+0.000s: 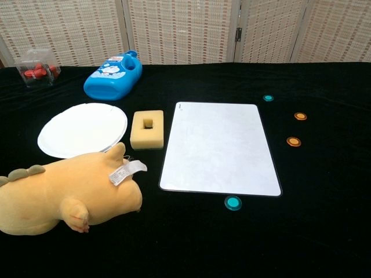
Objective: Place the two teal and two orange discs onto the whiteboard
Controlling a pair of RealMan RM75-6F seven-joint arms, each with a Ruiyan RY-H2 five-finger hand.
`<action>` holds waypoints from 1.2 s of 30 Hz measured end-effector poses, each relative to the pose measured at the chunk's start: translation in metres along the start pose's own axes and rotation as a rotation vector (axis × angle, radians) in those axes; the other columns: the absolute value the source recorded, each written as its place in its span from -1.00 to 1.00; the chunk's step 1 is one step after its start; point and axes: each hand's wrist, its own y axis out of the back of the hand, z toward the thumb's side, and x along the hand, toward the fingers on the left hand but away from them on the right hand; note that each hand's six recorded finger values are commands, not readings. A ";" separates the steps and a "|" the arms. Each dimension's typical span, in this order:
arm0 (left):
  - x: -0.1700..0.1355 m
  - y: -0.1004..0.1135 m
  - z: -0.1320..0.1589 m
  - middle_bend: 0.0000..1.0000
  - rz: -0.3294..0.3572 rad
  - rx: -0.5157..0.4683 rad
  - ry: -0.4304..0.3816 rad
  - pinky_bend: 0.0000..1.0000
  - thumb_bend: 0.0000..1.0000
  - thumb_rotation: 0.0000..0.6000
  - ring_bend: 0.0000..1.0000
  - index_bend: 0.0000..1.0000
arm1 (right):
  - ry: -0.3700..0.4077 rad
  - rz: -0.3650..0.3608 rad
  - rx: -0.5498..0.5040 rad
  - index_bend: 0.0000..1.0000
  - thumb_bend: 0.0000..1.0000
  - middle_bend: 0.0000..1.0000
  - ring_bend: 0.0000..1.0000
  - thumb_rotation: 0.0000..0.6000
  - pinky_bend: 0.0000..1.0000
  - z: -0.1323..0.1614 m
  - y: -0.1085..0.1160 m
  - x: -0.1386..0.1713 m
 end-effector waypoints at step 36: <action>-0.007 -0.001 0.002 -0.87 0.018 -0.036 -0.020 -1.00 -0.60 1.00 -0.71 -0.93 | 0.454 0.180 0.050 -0.30 0.10 -0.81 -0.95 1.00 -1.00 0.119 -0.036 -0.036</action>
